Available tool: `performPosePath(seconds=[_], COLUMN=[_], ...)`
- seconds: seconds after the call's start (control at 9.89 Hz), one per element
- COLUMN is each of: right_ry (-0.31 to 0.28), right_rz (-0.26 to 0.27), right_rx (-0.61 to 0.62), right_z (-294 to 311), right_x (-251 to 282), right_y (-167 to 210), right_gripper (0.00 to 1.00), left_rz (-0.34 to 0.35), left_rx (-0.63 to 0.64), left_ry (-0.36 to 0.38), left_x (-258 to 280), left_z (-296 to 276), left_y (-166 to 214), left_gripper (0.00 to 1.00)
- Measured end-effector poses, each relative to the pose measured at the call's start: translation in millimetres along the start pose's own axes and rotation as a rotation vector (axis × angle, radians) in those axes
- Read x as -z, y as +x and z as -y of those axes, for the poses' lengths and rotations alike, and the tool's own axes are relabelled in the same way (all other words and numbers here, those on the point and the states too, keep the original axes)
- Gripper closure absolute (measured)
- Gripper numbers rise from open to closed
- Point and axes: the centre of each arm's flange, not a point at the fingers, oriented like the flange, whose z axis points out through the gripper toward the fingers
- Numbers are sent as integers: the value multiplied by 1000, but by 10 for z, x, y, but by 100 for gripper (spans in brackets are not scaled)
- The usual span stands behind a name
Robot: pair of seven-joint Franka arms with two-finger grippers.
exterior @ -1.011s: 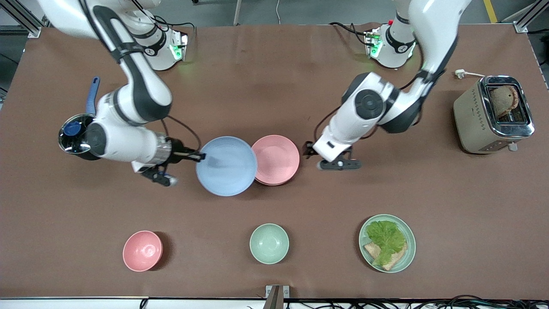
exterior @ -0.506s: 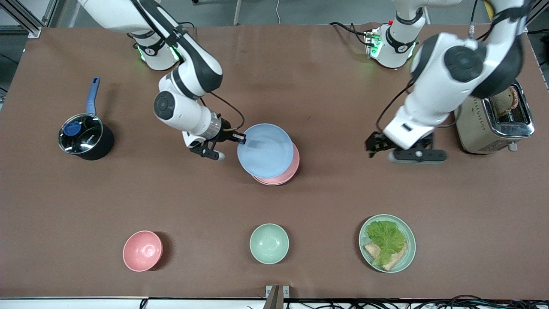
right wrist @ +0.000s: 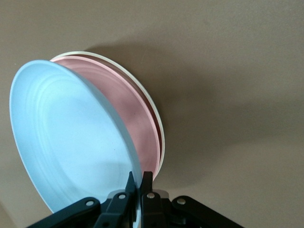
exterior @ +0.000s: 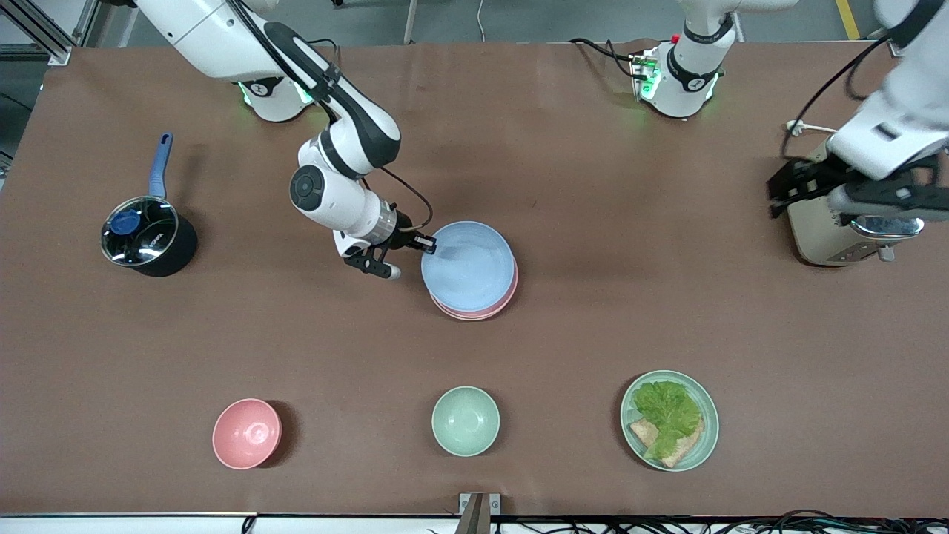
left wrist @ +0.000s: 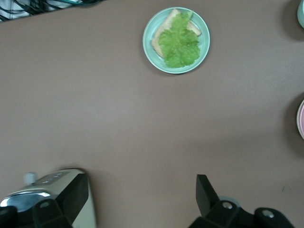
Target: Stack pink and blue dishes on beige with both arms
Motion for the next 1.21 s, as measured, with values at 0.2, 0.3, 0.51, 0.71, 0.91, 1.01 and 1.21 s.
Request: performPosePath(seconds=[0.2,0.3,0.51,0.71,0.91,1.01,1.21], right_ry=[12,12,12,15,23,-8,-192], right_rz=[-24,-26,-26,-30,-55,-66,-137], right_rx=[-2,-3,-4,-1,25,59,133], right_z=[-69,-89,-96,-88,27,92,29], right_x=[-101,-137,-146,-139,127,481,1685], right_y=[-9,-17,-12,-9,10,36,250], right_gripper=[94,94,86,57,26,12,0], left_rz=[13,14,36,53,67,72,75], left_rx=[-1,-1,38,76,106,105,100], left_ry=[0,0,-17,-55,-58,-57,-57], left_x=[562,697,770,777,719,696,685], left_z=[53,55,218,320,187,107,60], left_y=[72,112,60,-9,11,22,28], left_gripper=[0,0,0,0,0,0,0])
